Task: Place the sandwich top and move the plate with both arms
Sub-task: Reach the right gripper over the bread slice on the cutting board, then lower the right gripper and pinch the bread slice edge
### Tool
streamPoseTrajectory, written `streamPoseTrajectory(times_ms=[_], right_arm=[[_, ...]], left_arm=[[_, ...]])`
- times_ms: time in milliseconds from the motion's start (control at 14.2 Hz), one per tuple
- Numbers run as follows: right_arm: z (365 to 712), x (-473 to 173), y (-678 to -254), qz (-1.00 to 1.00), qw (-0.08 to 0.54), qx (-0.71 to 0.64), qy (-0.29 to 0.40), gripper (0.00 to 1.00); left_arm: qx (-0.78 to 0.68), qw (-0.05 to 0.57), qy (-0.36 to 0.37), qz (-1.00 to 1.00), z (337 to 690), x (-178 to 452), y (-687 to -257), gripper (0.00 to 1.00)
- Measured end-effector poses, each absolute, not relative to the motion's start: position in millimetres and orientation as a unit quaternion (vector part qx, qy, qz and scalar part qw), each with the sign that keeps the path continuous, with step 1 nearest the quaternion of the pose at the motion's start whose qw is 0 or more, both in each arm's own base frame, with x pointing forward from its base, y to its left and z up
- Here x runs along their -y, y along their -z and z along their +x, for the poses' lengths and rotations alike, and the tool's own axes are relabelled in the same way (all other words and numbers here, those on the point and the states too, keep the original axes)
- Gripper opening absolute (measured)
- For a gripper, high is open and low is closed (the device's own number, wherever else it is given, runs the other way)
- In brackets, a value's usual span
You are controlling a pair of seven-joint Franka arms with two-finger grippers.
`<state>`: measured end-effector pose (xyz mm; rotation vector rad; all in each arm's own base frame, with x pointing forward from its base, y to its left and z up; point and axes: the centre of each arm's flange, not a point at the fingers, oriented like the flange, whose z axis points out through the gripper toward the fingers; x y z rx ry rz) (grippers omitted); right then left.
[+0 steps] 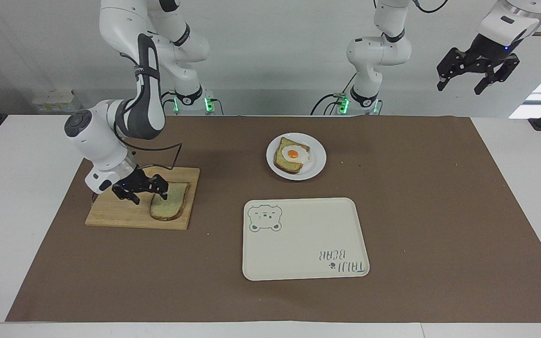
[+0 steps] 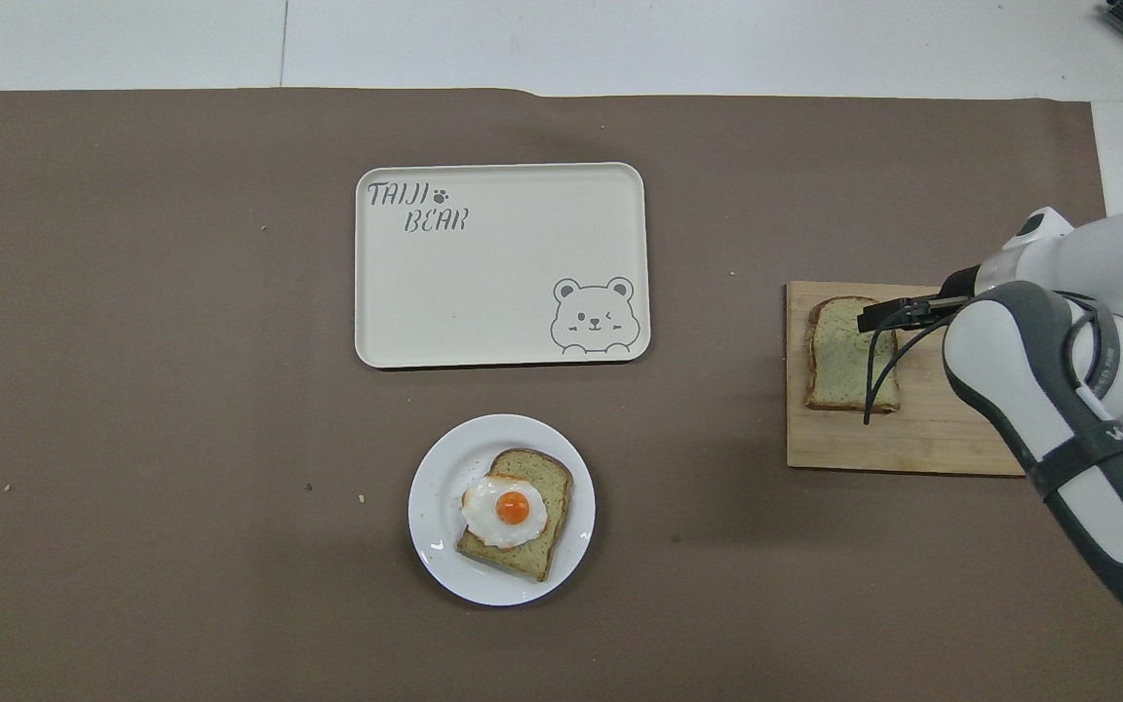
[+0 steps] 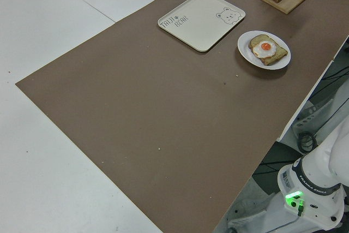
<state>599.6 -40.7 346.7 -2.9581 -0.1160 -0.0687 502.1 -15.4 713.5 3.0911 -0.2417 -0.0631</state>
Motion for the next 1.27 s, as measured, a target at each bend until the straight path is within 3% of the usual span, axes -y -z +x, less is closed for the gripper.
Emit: streamPoseTrajectory(times_ms=[846,916,987,1057,1269], right_arm=[[581.8,42.2,-312.2,-0.994,0.098,0.045,0.017,1.0],[581.5,42.4,-311.7,-0.994,0.099,0.046,0.016,0.91],[581.5,42.5,-311.7,-0.994,0.099,0.046,0.016,0.91],[581.5,42.5,-311.7,-0.994,0.099,0.046,0.016,0.83],[581.7,44.6,-312.2,-0.994,0.098,0.045,0.018,0.45]], left_arm=[[0.075,0.02,0.02,0.997,502.0,12.7,-713.6,1.0],[0.076,0.02,0.02,0.997,502.0,13.2,-713.6,1.0],[0.076,0.02,0.02,0.997,502.0,13.7,-713.6,1.0],[0.077,0.02,0.02,0.997,502.0,13.9,-713.6,1.0],[0.077,0.02,0.02,0.997,502.0,14.0,-713.6,1.0]])
